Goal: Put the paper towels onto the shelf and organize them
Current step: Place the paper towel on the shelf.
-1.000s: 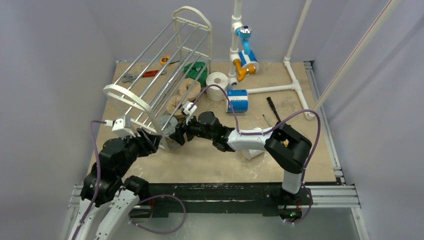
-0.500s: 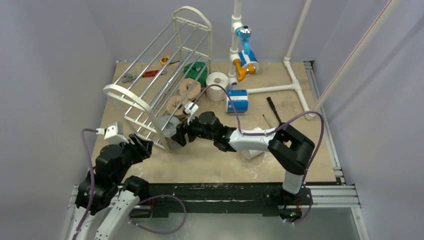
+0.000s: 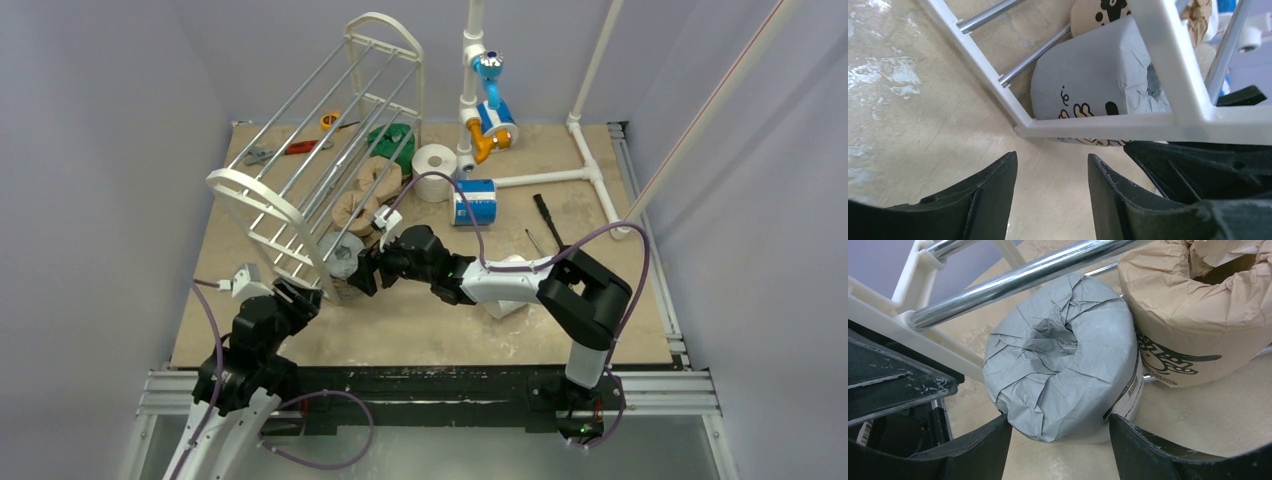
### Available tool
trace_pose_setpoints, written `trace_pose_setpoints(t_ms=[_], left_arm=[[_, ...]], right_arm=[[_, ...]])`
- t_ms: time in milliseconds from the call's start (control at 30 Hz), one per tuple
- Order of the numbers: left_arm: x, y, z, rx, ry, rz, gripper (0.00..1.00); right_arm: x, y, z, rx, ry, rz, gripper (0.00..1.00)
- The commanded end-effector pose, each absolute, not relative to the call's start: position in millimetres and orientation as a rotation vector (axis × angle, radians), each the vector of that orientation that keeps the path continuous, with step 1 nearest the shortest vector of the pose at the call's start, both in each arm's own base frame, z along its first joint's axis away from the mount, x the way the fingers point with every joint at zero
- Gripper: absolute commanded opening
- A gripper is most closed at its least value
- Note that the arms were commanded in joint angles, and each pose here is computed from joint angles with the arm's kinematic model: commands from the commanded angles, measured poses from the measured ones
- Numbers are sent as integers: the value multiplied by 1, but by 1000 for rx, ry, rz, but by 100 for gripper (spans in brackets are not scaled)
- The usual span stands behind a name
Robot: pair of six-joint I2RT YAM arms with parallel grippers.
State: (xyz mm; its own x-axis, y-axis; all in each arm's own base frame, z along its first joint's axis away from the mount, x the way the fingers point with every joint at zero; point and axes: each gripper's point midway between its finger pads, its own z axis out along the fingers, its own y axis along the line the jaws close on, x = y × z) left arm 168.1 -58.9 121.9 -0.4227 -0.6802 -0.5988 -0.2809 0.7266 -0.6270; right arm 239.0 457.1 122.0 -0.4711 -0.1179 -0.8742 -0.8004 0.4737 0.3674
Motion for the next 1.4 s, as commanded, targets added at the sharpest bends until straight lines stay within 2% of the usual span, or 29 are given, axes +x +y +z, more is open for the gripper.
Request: trace_pose_setpoints(t_ms=[0,200,400,600,1100,1367], left_arm=[[188,-57,146,-873,1783,-677,53],[192,-50,140,-953,1743,-668,54],[198,-49,133,-1024,1711,-681,64],[203,-50,123,-1099,1691,-708,67],[213,-38,134,-1171,1487,-777,72],[200,-18,161,-1125,1407,-722,75]], right_arm=[[236,460,137,-796,1820,1074,68],[243,467,146,-844,1742,1051,64],[244,474,148,-893,1703,1047,63],[244,475,144,-918,1688,1038,63],[242,471,137,-920,1713,1052,63],[242,470,137,-919,1716,1058,63]])
